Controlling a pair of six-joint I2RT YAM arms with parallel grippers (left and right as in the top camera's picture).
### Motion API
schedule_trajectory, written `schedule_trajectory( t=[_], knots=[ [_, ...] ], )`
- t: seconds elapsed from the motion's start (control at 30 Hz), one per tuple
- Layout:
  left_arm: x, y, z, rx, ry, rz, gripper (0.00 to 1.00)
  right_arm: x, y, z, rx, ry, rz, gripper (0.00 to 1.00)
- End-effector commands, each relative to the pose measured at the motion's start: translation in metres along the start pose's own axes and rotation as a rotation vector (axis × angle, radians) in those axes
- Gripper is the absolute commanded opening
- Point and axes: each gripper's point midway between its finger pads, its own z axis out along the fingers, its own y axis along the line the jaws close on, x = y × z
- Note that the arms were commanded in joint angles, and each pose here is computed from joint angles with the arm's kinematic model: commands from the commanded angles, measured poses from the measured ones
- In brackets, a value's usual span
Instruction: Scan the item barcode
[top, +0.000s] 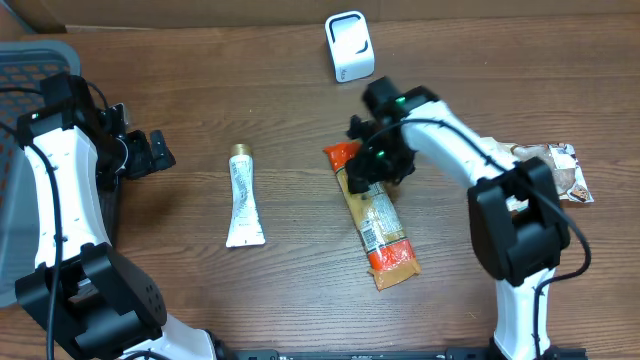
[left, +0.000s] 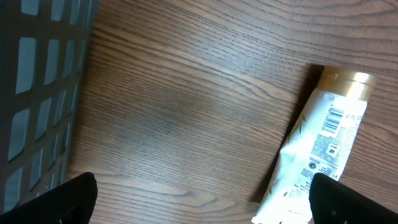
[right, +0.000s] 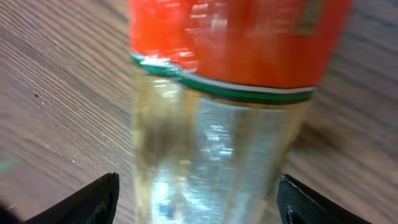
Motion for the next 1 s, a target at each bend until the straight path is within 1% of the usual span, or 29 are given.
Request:
schedule_trajectory(
  t=[0.0,0.17,0.3,0.4,0.5,0.57,0.63,0.7,0.73,0.77,0.87,0.97],
  knots=[
    [-0.003,0.002,-0.001,0.003,-0.007,-0.022,0.99,0.002,0.002,0.005,-0.145,0.0,-0.045,0.82],
    [-0.003,0.002,-0.001,0.003,-0.007,-0.022,1.0,0.004,-0.006,0.014,-0.232,0.011,-0.056,0.82],
    [-0.003,0.002,-0.001,0.003,-0.007,-0.022,0.99,0.011,-0.005,0.032,-0.292,0.05,-0.053,0.82],
    [-0.003,0.002,-0.001,0.003,-0.007,-0.022,1.0,0.017,0.002,0.042,-0.324,0.091,-0.042,0.8],
    [-0.003,0.002,-0.001,0.003,-0.007,-0.022,0.99,0.022,0.012,0.045,-0.329,0.116,-0.056,0.75],
    [-0.003,0.002,-0.001,0.003,-0.007,-0.022,1.0,0.024,0.021,0.048,-0.324,0.134,-0.076,0.65],
    [-0.003,0.002,-0.001,0.003,-0.007,-0.022,0.99,0.028,0.027,0.053,-0.3,0.157,-0.088,0.5],
    [-0.003,0.002,-0.001,0.003,-0.007,-0.022,0.99,0.029,0.029,0.055,-0.282,0.17,-0.083,0.3],
    [-0.003,0.002,-0.001,0.003,-0.007,-0.022,0.99,0.03,0.03,0.056,-0.272,0.174,-0.083,0.18],
    [-0.003,0.002,-0.001,0.003,-0.007,-0.022,0.99,0.03,0.03,0.056,-0.272,0.174,-0.084,0.11],
    [-0.003,0.002,-0.001,0.003,-0.007,-0.022,0.99,0.029,0.032,0.054,-0.282,0.176,-0.082,0.05],
    [-0.003,0.002,-0.001,0.003,-0.007,-0.022,0.99,0.025,0.041,0.047,-0.347,0.159,-0.066,0.04]
  ],
)
